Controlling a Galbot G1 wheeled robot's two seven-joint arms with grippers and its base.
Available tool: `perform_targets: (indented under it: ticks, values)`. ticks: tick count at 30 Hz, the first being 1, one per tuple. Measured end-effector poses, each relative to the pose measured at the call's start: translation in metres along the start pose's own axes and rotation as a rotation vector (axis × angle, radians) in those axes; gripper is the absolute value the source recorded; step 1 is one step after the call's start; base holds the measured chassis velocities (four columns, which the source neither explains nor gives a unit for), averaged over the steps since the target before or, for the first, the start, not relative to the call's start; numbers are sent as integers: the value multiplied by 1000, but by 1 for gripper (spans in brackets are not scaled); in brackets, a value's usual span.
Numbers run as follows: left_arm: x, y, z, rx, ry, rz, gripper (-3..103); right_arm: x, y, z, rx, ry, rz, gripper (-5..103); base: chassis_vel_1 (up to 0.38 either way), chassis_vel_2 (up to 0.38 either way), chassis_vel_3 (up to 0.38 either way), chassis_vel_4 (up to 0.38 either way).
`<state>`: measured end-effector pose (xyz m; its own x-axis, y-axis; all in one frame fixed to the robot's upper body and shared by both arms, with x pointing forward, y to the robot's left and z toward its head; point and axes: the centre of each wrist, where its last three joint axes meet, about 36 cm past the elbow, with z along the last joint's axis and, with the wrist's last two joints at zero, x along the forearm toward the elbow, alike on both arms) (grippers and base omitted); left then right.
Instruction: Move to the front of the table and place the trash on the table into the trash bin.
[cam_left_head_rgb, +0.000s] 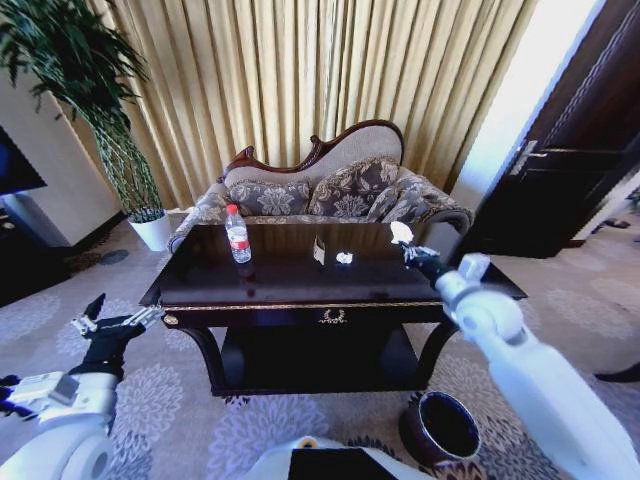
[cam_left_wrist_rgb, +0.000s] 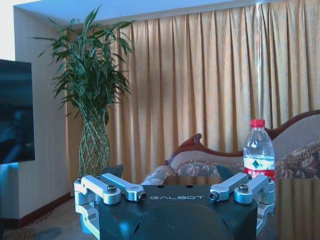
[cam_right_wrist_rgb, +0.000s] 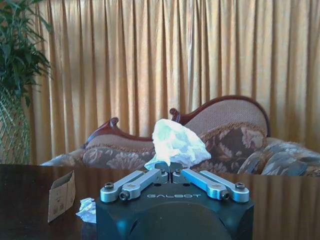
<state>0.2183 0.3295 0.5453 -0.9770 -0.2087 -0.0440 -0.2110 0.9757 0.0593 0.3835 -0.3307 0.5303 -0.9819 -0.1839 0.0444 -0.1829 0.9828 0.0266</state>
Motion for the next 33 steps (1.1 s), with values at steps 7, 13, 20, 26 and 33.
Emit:
perform_targets:
  ticks: [7,13,20,26,33]
  values:
    - [-1,2,0,0,-5,6,100,24,7,1,-3,-38,33,0,0,0,0,0]
    - [-4,6,6,0,1,-1,100,32,13,5,35,-48,75,0,0,0,0,0]
    - [-10,13,14,2,14,-10,100,39,23,10,35,-47,111,0,0,0,0,0]
    - [-11,15,16,2,18,-5,100,43,26,16,37,-35,135,0,0,0,0,0]
    - [-11,15,16,2,17,0,100,45,27,14,40,-40,136,0,22,-27,-21,25]
